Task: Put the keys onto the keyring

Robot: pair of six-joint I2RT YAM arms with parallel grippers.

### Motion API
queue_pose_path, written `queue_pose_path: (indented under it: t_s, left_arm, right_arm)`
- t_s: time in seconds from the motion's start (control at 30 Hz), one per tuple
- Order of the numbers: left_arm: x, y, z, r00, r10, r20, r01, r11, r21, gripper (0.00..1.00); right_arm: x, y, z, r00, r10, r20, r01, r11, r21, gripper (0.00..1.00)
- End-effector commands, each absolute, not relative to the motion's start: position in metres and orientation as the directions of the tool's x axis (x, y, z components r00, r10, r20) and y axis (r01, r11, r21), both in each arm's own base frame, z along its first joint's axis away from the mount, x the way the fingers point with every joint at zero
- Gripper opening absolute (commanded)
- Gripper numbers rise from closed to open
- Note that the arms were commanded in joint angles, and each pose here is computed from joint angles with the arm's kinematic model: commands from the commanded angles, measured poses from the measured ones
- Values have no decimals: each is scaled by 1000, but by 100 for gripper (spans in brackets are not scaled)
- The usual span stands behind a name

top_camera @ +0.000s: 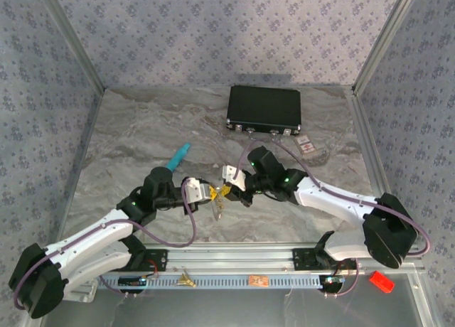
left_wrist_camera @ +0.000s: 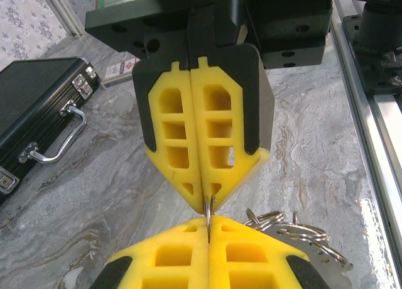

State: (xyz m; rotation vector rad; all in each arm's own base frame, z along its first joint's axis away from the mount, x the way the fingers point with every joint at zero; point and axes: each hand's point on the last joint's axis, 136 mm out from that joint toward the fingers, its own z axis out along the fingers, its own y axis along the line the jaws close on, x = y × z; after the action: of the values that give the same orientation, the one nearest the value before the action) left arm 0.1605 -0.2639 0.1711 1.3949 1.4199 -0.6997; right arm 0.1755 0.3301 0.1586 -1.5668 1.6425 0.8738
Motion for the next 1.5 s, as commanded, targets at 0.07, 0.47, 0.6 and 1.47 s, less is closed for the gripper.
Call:
queue_pose_path:
  t_s: [0.07,0.47,0.6,1.47]
  left_arm:
    - [153,-270,195,227,302,-926,951,139,278,0]
    - [152,-270,188,165,299,-940,965,150,217,0]
    - [152,-271,189,160,294,-942,967,147,210,0]
    - [163,-260,179,111,410,-905,956,206,210,27]
  right_arm:
    - [176,338,163,-31,-532,-846,-999,25,22,0]
    - [170,330,179,9,-467,-884,-999,33,-28,28]
    - [170,335,181,18,-455,-890,-999,23,-32,28]
    - [185,326,178,-3,-590,-808,-994,90,-62,0]
